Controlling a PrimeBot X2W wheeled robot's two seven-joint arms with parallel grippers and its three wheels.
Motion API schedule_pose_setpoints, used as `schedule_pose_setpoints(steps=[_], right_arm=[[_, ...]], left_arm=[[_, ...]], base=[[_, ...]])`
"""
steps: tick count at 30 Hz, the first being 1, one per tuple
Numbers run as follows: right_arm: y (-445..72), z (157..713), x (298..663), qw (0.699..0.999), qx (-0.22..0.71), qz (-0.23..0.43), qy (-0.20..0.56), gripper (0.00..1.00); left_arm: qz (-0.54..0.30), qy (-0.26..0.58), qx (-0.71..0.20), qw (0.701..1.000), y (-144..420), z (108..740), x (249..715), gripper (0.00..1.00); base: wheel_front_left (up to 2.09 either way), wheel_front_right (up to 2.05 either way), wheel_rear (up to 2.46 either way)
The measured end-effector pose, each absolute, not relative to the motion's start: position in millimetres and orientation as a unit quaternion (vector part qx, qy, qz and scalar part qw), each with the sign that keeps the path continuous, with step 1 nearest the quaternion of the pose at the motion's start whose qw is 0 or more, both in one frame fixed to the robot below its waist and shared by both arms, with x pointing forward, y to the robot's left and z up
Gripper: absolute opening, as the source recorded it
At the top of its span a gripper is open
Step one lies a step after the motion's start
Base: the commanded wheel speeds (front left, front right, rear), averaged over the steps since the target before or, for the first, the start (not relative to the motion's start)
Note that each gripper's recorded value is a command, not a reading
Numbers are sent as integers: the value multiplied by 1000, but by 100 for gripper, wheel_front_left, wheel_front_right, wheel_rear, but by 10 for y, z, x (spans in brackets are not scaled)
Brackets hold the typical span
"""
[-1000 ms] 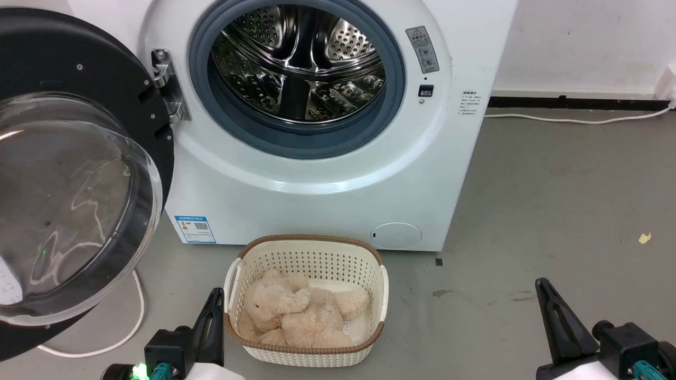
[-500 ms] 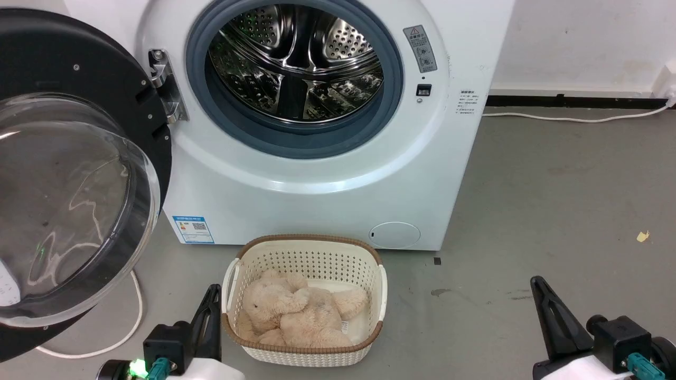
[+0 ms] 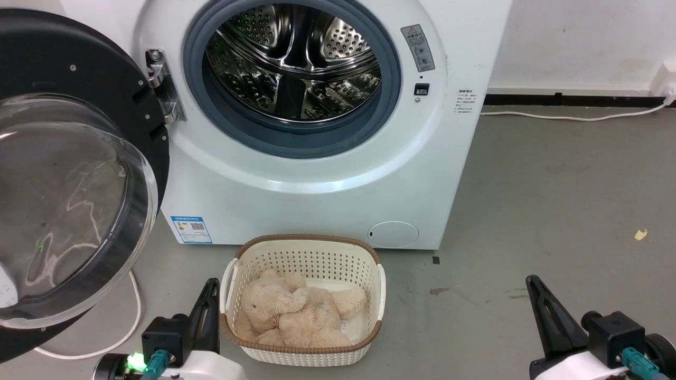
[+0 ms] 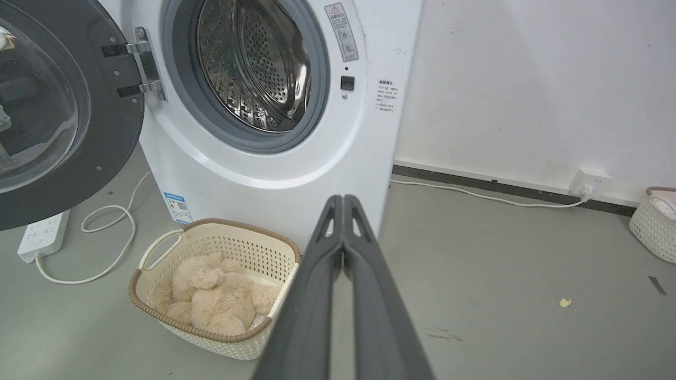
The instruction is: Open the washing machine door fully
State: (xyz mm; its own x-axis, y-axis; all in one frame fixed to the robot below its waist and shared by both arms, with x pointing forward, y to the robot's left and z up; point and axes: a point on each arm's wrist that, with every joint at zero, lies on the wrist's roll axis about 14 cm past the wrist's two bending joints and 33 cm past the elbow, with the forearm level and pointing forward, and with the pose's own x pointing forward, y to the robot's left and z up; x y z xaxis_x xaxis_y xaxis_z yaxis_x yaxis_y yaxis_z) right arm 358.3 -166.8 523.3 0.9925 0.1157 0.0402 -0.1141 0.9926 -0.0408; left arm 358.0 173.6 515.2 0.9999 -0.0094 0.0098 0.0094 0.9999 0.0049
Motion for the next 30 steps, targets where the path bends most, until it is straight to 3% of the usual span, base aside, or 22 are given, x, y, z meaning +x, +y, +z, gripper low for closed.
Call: schedule_pose_setpoints(steps=[30], right_arm=[[-1631,5244,3663,998,-22,62,-3,0]], left_arm=[[-2,3,18,1000,1771,5209,3668,0]], base=[[0,0,0]])
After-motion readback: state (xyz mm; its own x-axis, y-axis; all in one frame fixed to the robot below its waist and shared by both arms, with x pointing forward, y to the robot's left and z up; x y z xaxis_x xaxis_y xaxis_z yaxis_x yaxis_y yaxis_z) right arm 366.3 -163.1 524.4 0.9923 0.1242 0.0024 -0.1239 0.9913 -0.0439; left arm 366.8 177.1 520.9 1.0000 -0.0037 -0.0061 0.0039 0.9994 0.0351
